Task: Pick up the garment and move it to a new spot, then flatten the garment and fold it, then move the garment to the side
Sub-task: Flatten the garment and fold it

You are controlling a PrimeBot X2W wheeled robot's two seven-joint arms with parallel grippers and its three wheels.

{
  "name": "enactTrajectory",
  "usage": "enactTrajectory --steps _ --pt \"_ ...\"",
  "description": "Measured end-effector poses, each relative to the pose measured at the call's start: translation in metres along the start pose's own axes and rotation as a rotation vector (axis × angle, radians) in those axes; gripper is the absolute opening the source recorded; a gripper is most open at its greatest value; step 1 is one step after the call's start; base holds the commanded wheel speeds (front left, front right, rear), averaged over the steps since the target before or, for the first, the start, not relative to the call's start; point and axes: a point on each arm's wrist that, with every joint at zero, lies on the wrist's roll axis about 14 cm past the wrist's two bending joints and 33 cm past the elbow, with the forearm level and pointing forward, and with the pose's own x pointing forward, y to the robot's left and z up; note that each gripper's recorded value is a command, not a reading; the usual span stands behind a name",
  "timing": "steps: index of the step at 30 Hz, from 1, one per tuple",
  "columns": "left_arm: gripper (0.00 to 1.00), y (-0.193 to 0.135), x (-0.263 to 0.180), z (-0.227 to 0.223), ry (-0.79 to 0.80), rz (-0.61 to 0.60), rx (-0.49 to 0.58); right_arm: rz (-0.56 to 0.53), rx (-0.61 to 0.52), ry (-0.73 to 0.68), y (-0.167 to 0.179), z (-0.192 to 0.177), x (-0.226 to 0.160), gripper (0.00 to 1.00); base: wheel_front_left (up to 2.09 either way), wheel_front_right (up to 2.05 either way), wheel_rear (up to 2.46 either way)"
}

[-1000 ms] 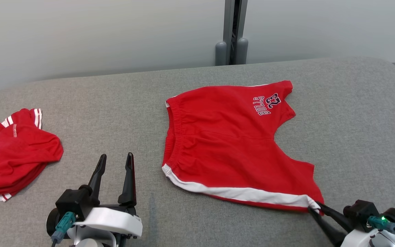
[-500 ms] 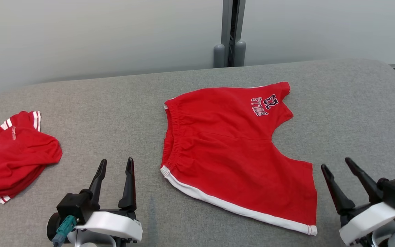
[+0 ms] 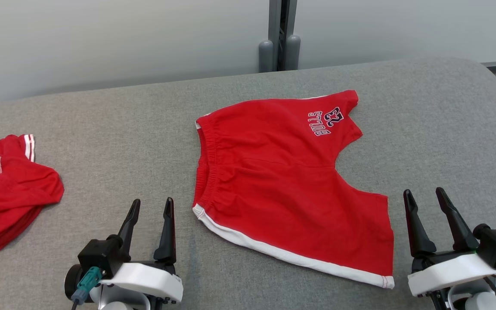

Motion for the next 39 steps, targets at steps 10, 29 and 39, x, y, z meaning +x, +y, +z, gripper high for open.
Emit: enactTrajectory --steps 10,29,39 --pt "1.00 -0.024 0.011 -0.032 0.102 -0.080 -0.017 -0.045 -0.003 -0.005 -0.013 0.001 0.000 1.00 0.00 0.00 0.00" --pt "1.00 -0.021 0.026 -0.103 0.348 0.003 -0.098 -0.113 -0.024 0.016 -0.034 -0.005 -0.010 1.00 0.00 0.00 0.00" --pt "0.00 -0.031 0.027 -0.105 0.363 -0.030 -0.148 -0.116 -0.036 0.026 -0.035 -0.008 -0.011 1.00 0.00 0.00 0.00"
